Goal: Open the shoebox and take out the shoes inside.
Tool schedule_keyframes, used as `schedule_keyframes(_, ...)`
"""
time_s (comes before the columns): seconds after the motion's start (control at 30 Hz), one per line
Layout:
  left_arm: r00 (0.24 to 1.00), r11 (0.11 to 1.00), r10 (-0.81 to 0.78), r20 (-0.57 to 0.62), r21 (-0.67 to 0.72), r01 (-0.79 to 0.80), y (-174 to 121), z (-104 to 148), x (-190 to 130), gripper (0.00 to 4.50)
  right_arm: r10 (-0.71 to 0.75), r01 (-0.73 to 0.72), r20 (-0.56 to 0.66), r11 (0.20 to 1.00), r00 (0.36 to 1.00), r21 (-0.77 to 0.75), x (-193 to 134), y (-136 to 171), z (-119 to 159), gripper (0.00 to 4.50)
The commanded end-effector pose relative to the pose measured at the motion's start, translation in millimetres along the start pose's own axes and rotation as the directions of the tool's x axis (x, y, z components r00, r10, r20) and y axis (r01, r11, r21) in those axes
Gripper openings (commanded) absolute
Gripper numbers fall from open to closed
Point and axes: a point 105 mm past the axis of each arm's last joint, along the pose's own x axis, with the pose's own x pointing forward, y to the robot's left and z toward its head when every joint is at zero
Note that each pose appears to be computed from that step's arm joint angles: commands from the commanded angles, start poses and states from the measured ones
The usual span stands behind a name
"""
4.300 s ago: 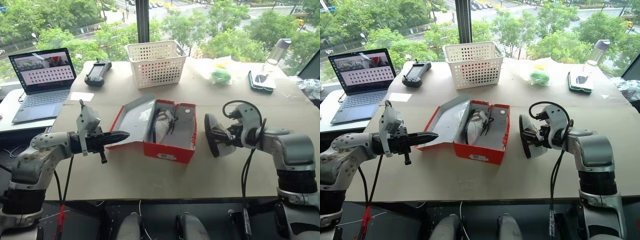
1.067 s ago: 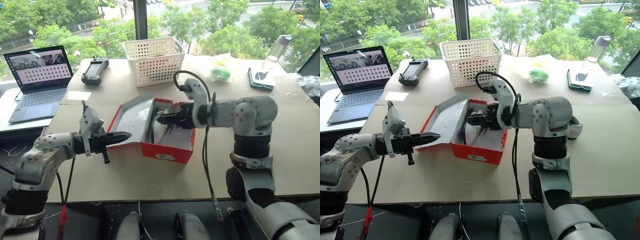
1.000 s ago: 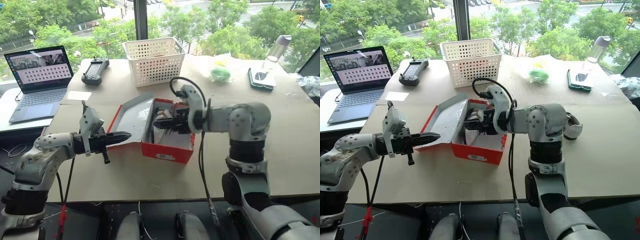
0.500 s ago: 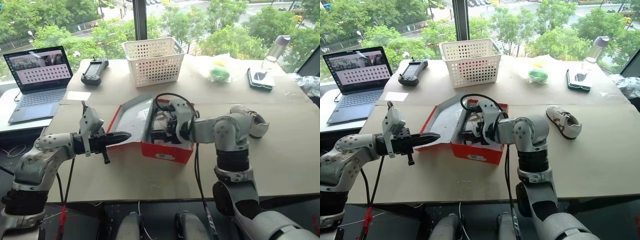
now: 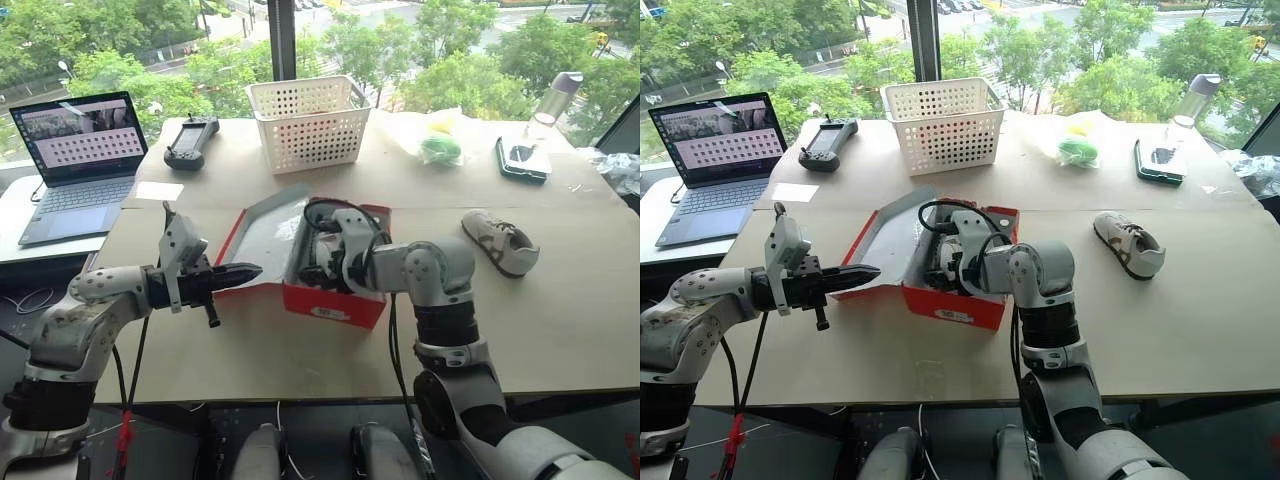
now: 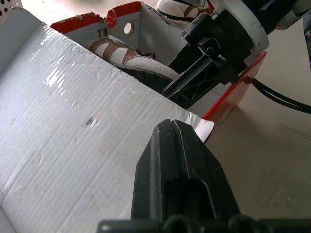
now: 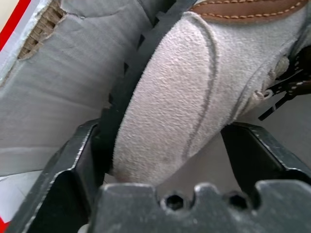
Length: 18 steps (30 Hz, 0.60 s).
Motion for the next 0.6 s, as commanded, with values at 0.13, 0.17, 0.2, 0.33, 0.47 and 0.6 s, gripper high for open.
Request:
schedule_keyframes(0.13,1.000,0.999,0.000,0.022,0.051,-0.002,-0.4,11.6,-2.3,0.00,-0.056,0.068,0.129,0.994,0.990,-0.091,-12.9,-13.0,24.4,1.62)
schedule_keyframes(0.17,1.000,0.999,0.000,0.022,0.051,-0.001,-0.4,11.6,-2.2,0.00,-0.061,0.076,0.142,0.992,0.988,-0.100,-14.4,-14.1,27.1,1.62)
schedule_keyframes(0.2,1.000,0.999,-0.001,0.021,0.052,0.000,-0.3,11.5,-1.9,0.00,-0.053,0.069,0.149,0.992,0.987,-0.104,-16.6,-13.5,29.8,1.62)
schedule_keyframes(0.33,1.000,0.999,-0.005,0.021,0.051,0.004,0.0,11.7,-0.8,0.00,-0.023,0.048,0.188,0.991,0.982,-0.127,-28.2,-10.3,42.1,1.62)
schedule_keyframes(0.47,1.000,0.999,-0.010,0.019,0.052,0.009,0.2,11.7,0.6,0.00,0.102,-0.061,0.195,0.976,0.976,-0.208,-53.3,5.2,55.4,1.62)
schedule_keyframes(0.6,1.000,0.999,-0.015,0.018,0.051,0.014,0.1,11.5,1.4,0.00,0.188,-0.135,0.159,0.946,0.969,-0.293,-73.6,13.2,55.6,1.62)
